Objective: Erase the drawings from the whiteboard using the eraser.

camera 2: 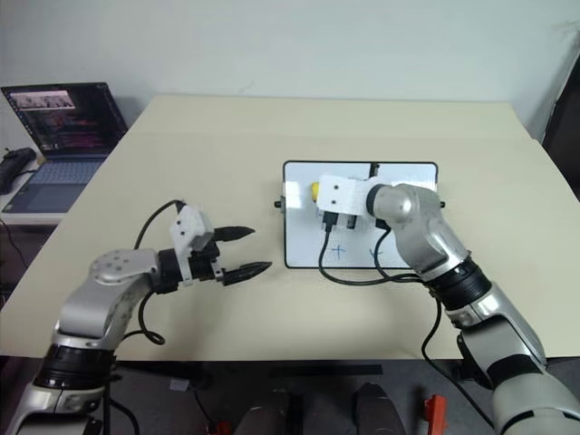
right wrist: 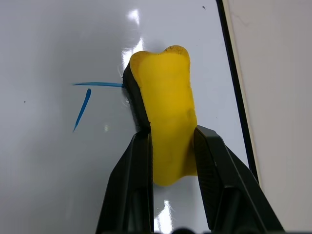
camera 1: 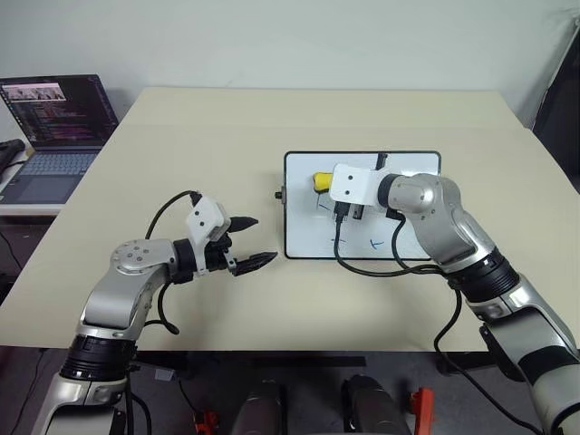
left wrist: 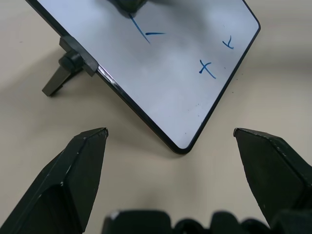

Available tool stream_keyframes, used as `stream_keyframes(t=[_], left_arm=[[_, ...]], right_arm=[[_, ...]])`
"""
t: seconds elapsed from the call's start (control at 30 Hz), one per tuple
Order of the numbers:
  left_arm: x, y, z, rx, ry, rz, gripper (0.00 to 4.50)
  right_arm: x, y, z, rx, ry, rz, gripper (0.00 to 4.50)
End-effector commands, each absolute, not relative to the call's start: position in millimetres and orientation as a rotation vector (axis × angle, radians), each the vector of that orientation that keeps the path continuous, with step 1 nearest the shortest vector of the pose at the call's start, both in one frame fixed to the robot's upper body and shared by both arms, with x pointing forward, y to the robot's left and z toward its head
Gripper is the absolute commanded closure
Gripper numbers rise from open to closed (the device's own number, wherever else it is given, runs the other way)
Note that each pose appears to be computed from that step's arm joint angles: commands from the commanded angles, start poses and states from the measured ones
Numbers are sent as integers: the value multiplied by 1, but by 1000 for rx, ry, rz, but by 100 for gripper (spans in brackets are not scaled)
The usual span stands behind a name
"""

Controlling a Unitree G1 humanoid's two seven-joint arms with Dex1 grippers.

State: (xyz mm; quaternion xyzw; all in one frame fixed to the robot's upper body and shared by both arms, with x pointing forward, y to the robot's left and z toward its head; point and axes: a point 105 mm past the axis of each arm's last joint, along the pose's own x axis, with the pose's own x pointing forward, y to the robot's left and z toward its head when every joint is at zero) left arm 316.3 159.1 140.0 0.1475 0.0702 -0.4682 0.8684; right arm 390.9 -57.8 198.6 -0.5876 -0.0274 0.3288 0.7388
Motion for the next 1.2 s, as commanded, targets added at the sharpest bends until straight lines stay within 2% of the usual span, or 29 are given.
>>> stream_keyframes(t=[0.03, 0.27, 0.4, 0.5, 0.7, 0.9, 1.03, 1.2], left_arm=[[314, 153, 151, 331, 102, -1001, 0], [316, 150, 152, 332, 97, -1009, 0], [317, 150, 153, 333, 94, -1011, 0], [317, 150, 153, 336, 95, -1013, 0], [319, 147, 154, 336, 91, -1022, 0], [319, 146, 154, 337, 89, -1025, 0], [319, 147, 154, 338, 90, -1025, 0], [318, 145, 154, 336, 86, -1029, 0]], right_arm=[[386, -55, 178, -1335, -1, 774, 365], [361, -56, 130, -1406, 150, 941, 366], [357, -61, 117, -1420, 187, 950, 366], [372, -64, 135, -1401, 137, 844, 367], [404, -60, 191, -1355, -53, 564, 367], [419, -64, 207, -1387, -129, 419, 367], [416, -61, 192, -1405, -84, 498, 367], [386, -43, 153, -1435, 8, 772, 368]])
